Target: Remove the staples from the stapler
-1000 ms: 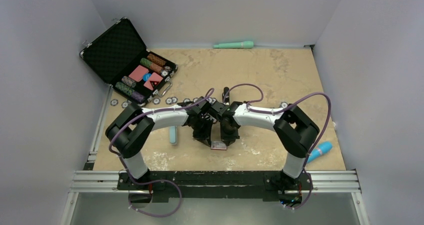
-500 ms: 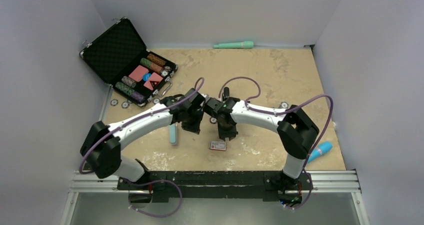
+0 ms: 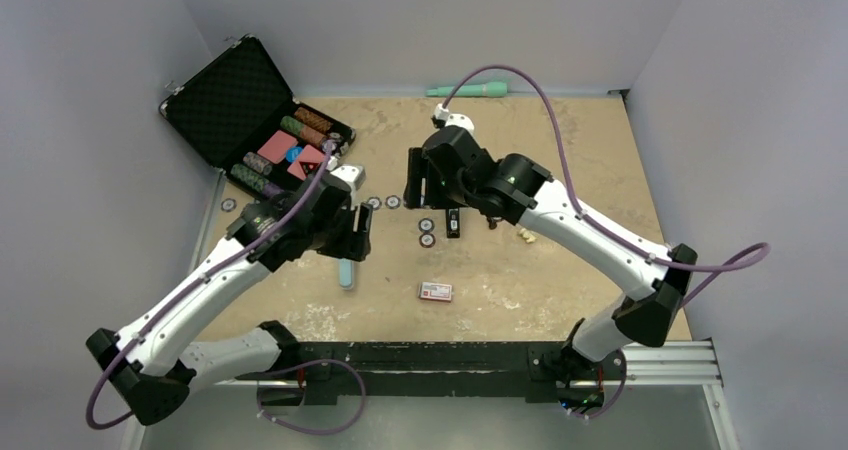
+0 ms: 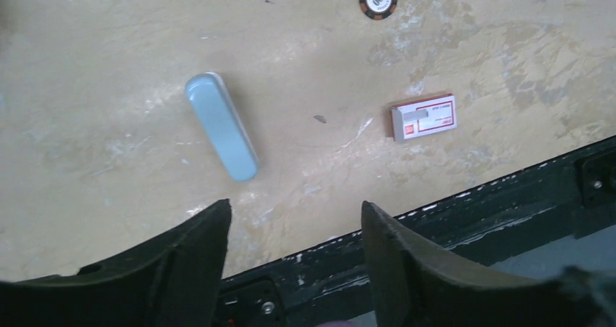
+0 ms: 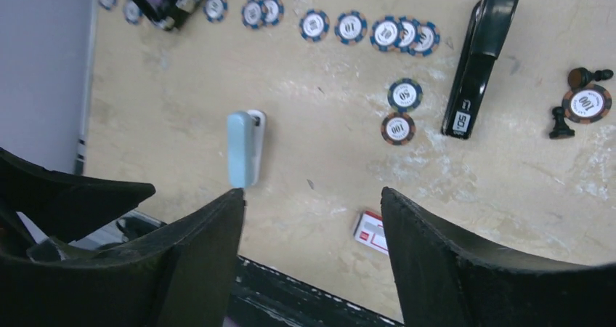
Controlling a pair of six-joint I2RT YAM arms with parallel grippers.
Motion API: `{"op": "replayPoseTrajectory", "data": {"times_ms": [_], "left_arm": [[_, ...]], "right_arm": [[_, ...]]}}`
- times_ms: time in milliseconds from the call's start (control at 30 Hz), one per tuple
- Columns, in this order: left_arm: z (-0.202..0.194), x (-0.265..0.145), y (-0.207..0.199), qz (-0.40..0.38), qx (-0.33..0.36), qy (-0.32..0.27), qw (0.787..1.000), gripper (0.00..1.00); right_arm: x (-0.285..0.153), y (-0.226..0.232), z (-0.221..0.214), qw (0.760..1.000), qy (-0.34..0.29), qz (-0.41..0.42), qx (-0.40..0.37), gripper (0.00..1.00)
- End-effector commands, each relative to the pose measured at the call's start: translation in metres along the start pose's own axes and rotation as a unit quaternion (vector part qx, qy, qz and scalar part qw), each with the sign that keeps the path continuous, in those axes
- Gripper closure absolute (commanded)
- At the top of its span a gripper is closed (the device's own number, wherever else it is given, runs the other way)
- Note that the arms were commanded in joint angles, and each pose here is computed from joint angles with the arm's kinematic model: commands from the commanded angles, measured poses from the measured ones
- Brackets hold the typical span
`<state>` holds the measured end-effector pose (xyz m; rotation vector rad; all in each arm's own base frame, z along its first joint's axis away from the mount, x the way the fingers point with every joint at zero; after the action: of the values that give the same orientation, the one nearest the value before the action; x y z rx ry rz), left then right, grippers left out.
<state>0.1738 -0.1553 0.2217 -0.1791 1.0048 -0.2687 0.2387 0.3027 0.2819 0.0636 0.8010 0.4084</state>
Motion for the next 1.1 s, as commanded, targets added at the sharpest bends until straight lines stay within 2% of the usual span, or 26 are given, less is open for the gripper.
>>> {"op": "replayPoseTrajectory", "data": {"times_ms": [0,67,100,200,300,433,600,767,933,1067], "left_arm": [[-0.006,-0.028,0.028,0.035,0.001,-0.028,0.999,0.25],[-0.012,-0.036,0.037,0.038,-0.002,-0.041,0.998,0.18],[-0.015,-0.04,0.043,0.043,-0.004,-0.047,0.998,0.15],[-0.022,-0.051,0.058,0.056,-0.009,-0.077,0.995,0.08],[-0.023,-0.061,0.072,0.073,-0.021,-0.112,0.991,0.0],[-0.019,-0.069,0.079,0.072,-0.027,-0.159,0.984,0.0],[-0.02,-0.061,0.099,0.093,-0.047,-0.225,0.969,0.0],[-0.025,-0.059,0.101,0.071,-0.046,-0.249,0.965,0.0],[-0.024,-0.058,0.096,0.06,-0.028,-0.242,0.968,0.0],[-0.024,-0.058,0.098,0.068,-0.03,-0.243,0.967,0.0]], "right_arm": [[-0.032,0.005,0.044,0.993,-0.115,0.031,0.017,0.18],[-0.042,0.006,0.052,0.988,-0.142,0.046,0.031,0.06],[-0.047,0.006,0.054,0.986,-0.153,0.052,0.037,0.03],[-0.051,0.003,0.051,0.984,-0.162,0.06,0.045,0.01],[-0.051,0.008,0.042,0.985,-0.15,0.084,0.019,0.01],[-0.064,0.008,0.036,0.979,-0.158,0.114,0.059,0.01],[-0.094,0.011,0.029,0.948,-0.206,0.208,0.125,0.01],[-0.104,0.005,0.014,0.933,-0.225,0.245,0.14,0.01],[-0.075,-0.01,-0.027,0.941,-0.2,0.233,0.142,0.01],[-0.047,-0.028,-0.074,0.947,-0.153,0.216,0.18,0.01]]}}
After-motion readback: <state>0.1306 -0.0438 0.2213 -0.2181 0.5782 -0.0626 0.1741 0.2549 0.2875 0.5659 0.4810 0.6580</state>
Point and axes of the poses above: each gripper's point midway between its finger pads, its own x axis out along the fingers, its own y axis along the line the jaws close on, z = x × y, the point moved 3 cm from there along -x, back along the fingers, and after that the axes turned 10 degrees about -x, right-handed, at the moved point
